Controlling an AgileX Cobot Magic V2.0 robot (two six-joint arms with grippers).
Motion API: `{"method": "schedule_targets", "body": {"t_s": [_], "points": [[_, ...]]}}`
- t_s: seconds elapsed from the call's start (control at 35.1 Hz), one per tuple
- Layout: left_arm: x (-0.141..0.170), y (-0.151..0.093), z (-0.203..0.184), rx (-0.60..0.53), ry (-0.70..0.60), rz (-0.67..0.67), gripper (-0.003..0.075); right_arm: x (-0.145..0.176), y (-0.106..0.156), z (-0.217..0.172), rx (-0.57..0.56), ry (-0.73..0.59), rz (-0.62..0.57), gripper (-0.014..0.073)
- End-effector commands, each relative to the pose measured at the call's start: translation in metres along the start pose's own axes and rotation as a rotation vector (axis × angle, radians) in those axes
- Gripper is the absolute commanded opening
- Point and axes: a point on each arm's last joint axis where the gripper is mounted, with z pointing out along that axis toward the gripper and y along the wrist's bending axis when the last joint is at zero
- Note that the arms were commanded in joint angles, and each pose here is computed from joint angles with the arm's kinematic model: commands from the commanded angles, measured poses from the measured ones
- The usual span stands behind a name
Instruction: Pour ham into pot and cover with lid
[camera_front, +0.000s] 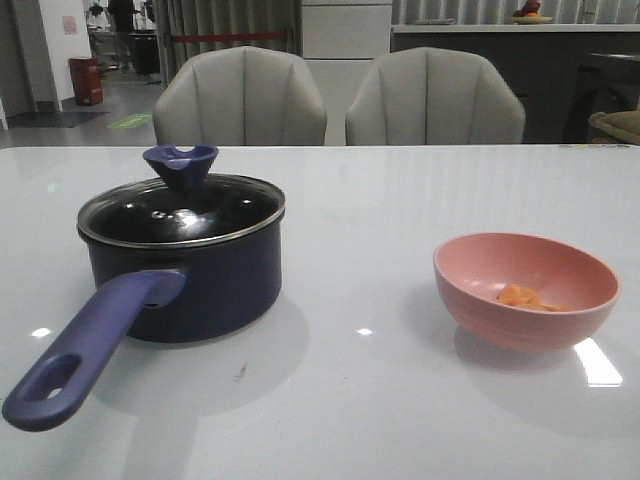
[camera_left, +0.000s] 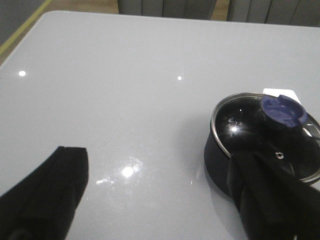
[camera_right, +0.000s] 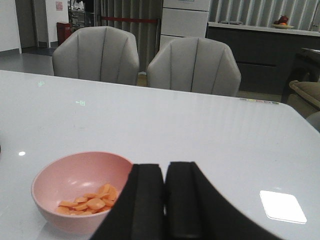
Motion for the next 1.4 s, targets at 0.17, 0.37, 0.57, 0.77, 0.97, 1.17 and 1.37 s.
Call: {"method": "schedule_targets", "body": {"t_s": [0.17, 0.37, 0.57, 0.77, 0.97, 1.17, 1.37], "points": [[-0.073, -0.037, 0.049, 0.145, 0.09, 0.038, 0.0607, -0.01, 0.0, -0.002, 0.007, -0.1, -0.016, 0.0148], [-0.087, -0.082, 0.113, 0.241, 0.284, 0.102, 0.0606, -0.01, 0.0, -0.002, 0.007, -0.1, -0.016, 0.0148], [-0.089, -0.123, 0.163, 0.248, 0.439, 0.134, 0.0606, -0.01, 0.0, -0.002, 0.007, -0.101, -0.016, 0.0148], [-0.088, -0.14, 0.197, 0.197, 0.538, 0.139, 0.0607, -0.01, 0.0, -0.002, 0.007, -0.101, -0.016, 0.0148], [-0.093, -0.145, 0.215, 0.135, 0.59, 0.116, 0.0606, -0.01, 0.0, -0.002, 0.007, -0.101, -0.016, 0.0148], [-0.094, -0.148, 0.228, 0.085, 0.659, 0.103, 0.0606, -0.01, 0.0, -0.002, 0.007, -0.101, -0.016, 0.0148], [-0.094, -0.158, 0.235, 0.097, 0.699, 0.095, 0.0606, -0.01, 0.0, -0.002, 0.007, -0.101, -0.016, 0.0148]]}}
